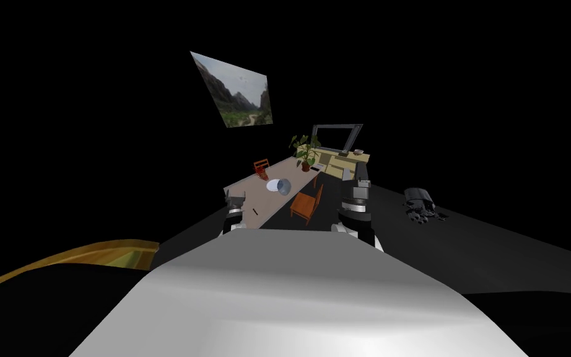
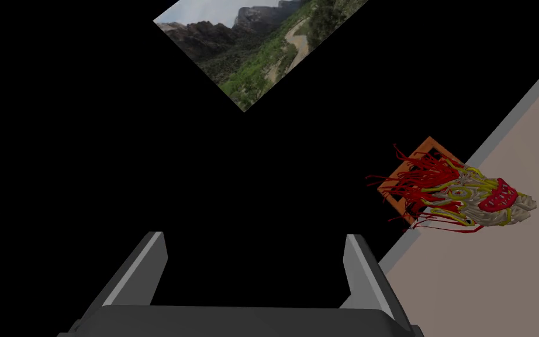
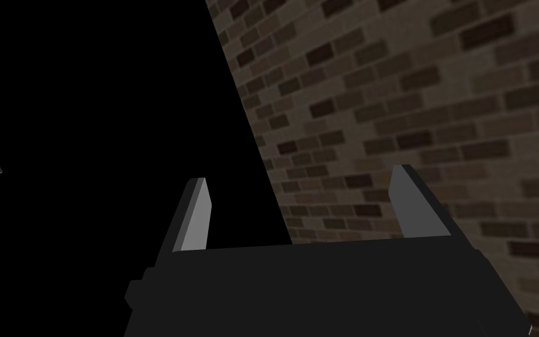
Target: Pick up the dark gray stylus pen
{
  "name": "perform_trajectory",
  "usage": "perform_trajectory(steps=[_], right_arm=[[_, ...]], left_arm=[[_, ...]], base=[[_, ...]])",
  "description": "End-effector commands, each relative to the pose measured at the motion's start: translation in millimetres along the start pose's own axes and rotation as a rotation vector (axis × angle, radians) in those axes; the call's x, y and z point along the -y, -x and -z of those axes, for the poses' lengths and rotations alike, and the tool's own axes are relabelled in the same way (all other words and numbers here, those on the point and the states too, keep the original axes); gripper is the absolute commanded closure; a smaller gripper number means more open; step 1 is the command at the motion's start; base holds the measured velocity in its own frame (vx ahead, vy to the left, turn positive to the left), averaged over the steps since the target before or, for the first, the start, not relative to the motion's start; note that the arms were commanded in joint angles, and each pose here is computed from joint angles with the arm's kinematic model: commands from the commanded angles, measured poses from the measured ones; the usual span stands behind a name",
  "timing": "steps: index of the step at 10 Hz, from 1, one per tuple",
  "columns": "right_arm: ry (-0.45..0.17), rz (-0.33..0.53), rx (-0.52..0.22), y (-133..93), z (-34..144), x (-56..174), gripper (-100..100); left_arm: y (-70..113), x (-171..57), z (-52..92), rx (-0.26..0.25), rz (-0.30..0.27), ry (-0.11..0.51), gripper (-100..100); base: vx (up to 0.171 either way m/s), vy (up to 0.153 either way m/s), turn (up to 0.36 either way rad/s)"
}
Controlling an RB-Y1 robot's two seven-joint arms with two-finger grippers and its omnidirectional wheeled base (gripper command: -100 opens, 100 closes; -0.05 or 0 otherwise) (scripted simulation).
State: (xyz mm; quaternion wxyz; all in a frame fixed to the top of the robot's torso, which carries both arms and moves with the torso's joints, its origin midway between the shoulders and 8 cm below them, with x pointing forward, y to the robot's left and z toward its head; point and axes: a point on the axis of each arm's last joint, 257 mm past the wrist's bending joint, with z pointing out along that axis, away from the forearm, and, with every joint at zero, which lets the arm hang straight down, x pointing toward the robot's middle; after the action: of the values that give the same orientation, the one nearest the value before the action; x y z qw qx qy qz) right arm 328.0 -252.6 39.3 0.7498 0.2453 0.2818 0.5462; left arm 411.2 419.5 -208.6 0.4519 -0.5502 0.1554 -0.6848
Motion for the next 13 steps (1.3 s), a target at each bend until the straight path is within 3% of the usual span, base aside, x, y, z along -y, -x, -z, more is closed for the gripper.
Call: perform_trajectory(steps=[1,2,3,4,5,6,7,8,9,11,12,13], right_arm=[[0.000,0.000,0.000,0.0,0.0,0.0,0],[0.000,0.000,0.000,0.0,0.0,0.0,0],[0.000,0.000,0.000,0.0,0.0,0.0,0],[0.000,0.000,0.000,0.0,0.0,0.0,0],[0.000,0.000,0.000,0.0,0.0,0.0,0],[0.000,0.000,0.000,0.0,0.0,0.0,0],[0.000,0.000,0.000,0.0,0.0,0.0,0],[0.000,0.000,0.000,0.0,0.0,0.0,0],[0.000,0.000,0.000,0.0,0.0,0.0,0],[0.000,0.000,0.000,0.0,0.0,0.0,0],[0.000,0.000,0.000,0.0,0.0,0.0,0],[0.000,0.000,0.000,0.0,0.0,0.0,0]], left_arm=[[17.3,-5.9,2.6,0.043,0.065,0.002,-100],[25.4,-11.3,7.1,0.061,0.066,0.015,-100],[34.8,-13.0,6.9,0.087,0.121,0.004,-100],[45.5,-19.8,13.3,0.111,0.122,0.020,-100],[57.4,-23.7,15.6,0.145,0.177,0.012,-100],[68.2,-30.5,23.0,0.170,0.176,0.029,-100],[76.9,-32.9,24.1,0.197,0.236,0.014,-100],[88.2,-40.0,32.7,0.226,0.230,0.031,-100],[94.3,-41.5,32.6,0.247,0.290,0.012,-100],[107.2,-49.6,43.7,0.281,0.284,0.031,-100],[116.8,-53.9,47.7,0.314,0.342,0.017,-100],[119.0,-55.3,49.9,0.320,0.341,0.020,-100]], base=[[0.015,-0.003,-0.101],[0.012,0.000,-0.047],[0.020,-0.002,-0.071],[0.017,0.000,-0.049],[0.016,-0.004,-0.090],[0.013,-0.002,-0.044],[0.014,-0.004,-0.099],[0.014,-0.001,-0.040],[0.015,0.000,-0.065],[0.011,-0.001,-0.020],[0.010,-0.004,-0.074],[0.013,0.000,-0.054]])
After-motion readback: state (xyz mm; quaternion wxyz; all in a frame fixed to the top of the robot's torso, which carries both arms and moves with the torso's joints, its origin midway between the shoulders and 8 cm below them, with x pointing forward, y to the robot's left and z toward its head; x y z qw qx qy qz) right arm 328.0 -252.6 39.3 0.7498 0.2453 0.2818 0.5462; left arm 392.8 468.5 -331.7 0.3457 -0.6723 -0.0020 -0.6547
